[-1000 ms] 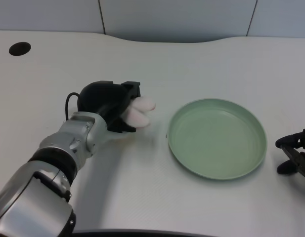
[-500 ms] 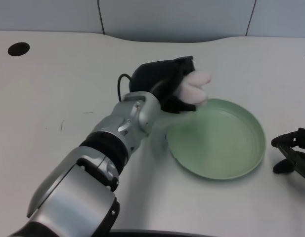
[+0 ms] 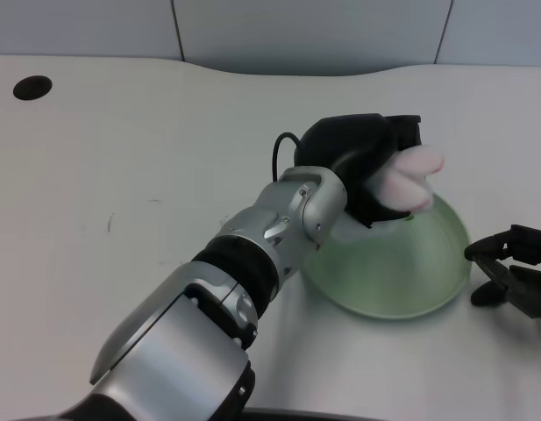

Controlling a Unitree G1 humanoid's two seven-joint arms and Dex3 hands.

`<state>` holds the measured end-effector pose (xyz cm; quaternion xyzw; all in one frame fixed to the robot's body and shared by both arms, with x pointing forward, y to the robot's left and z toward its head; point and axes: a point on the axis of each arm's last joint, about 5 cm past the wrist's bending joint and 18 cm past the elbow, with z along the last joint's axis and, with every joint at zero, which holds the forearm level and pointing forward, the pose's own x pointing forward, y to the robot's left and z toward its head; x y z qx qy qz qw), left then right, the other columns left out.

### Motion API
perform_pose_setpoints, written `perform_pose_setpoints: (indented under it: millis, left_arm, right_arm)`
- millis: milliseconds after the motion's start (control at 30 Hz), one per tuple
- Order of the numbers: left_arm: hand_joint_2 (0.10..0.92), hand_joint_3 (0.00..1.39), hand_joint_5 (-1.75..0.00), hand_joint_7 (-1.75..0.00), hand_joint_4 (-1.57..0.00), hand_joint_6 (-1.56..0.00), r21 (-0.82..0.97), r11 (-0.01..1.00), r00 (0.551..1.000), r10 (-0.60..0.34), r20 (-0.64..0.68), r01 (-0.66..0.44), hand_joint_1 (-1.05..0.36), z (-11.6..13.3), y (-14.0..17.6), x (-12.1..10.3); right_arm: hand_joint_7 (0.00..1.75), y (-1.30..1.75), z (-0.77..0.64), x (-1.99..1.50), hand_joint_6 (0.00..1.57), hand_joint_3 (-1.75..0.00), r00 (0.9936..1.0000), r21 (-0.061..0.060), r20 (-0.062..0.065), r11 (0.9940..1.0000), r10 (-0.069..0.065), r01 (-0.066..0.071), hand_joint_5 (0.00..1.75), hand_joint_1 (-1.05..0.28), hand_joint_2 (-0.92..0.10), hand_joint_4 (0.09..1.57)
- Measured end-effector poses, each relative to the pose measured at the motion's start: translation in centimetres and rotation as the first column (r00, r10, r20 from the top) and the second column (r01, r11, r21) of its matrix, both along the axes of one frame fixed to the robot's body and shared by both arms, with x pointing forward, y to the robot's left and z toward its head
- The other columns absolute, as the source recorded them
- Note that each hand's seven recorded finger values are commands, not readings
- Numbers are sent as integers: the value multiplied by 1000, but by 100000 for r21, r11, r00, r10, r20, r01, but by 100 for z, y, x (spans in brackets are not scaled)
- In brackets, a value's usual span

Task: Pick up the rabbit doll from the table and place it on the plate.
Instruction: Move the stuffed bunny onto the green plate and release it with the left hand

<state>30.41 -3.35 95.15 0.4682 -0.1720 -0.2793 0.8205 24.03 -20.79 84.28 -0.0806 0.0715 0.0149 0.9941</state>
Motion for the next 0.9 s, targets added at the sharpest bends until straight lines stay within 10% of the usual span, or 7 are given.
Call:
perform_pose_setpoints:
  millis: [367,533,633,700,767,900]
  left_arm:
    - [322,1191,-1746,-1746,-998,-819,6779,99754,99979,-1728,-1071,1796,-188,-61,3,-23]
    - [663,423,-1746,-1746,-676,-552,3809,99706,99359,-6260,-9409,6643,-390,-50,2,-25]
    - [820,100,-1447,-1317,-425,-373,3915,99510,98499,-8393,-15082,9079,-523,-45,6,-20]
    - [849,22,-821,-485,-446,-528,4425,99315,97803,-9830,-18383,10814,-578,-44,9,-18]
    - [854,5,-378,-133,-427,-510,4222,99185,97281,-10920,-20426,12020,-647,-42,10,-17]
    - [872,5,-23,-7,-276,-287,5474,98825,97141,-12924,-19917,14270,-775,-43,2,-25]
  right_arm:
    - [898,55,2,-27,761,-180,99995,-785,81,99992,1003,-1002,1047,-841,-921,876]
    - [888,90,-4,-29,770,-176,99998,420,172,99997,597,-598,1053,-821,-921,903]
    - [849,94,-5,-30,799,-191,99997,516,355,99996,702,-704,1036,-822,-921,927]
    - [836,95,-8,-32,815,-189,99992,481,749,99993,1064,-1068,1032,-824,-921,947]
    - [820,95,-12,-35,811,-187,99988,517,796,99990,1318,-1322,1025,-826,-921,949]
    - [758,94,-14,-33,837,-172,99984,859,627,99982,1670,-1676,983,-824,-921,958]
